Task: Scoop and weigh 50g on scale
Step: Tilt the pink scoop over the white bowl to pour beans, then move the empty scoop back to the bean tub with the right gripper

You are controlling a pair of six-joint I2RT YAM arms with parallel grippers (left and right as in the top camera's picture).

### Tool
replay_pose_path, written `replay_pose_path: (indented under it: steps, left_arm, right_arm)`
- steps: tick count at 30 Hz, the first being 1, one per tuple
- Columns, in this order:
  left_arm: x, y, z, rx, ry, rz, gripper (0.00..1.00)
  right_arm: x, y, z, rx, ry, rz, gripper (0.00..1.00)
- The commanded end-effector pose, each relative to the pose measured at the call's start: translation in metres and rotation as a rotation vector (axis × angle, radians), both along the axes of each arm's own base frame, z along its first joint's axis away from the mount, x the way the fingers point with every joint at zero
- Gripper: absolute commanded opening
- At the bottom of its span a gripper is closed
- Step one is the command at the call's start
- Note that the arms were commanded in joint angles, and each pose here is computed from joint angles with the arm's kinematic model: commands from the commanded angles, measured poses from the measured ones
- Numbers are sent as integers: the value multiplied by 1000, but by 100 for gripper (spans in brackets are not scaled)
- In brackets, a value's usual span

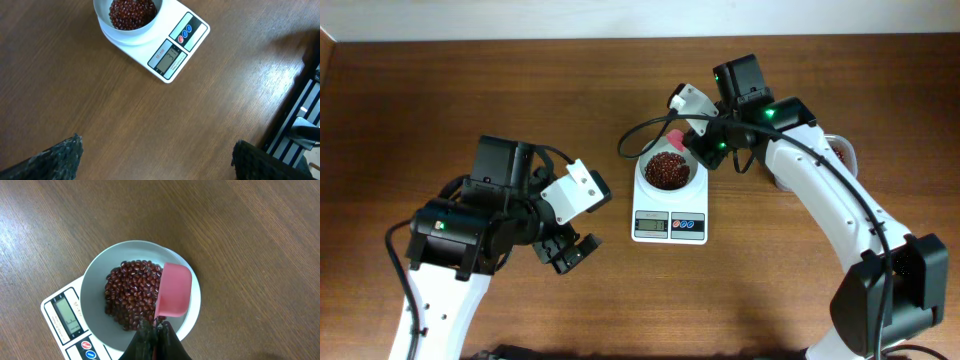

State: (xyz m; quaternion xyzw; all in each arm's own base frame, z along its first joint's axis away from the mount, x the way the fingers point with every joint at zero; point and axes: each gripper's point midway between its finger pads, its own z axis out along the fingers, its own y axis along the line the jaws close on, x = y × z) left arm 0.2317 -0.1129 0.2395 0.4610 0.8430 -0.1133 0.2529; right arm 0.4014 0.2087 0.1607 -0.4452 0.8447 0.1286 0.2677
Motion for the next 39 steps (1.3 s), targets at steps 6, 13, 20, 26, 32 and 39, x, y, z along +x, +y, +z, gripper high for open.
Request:
replay_pose_path:
  steps: [6,13,20,26,32,39]
  left_arm:
    - [-1,-2,0,-9,-4,-20,99]
    - [-1,-2,0,-9,-4,-20,99]
    - [-1,-2,0,-9,-4,-20,99]
    - [-1,-2,0,-9,-4,-20,99]
    - [-1,-2,0,-9,-4,-20,99]
    - [-1,-2,0,-9,-4,-20,99]
  right_arm:
    - [-1,6,17,23,-39,17,4]
    - [19,3,52,54,-125,-6,4]
    - [66,-109,103,91,-216,-302,4]
    - [61,-216,105,271,-39,-830,4]
    - [39,-265,90,324,95,-1071,4]
    - [37,-265,89,323,107,-1074,4]
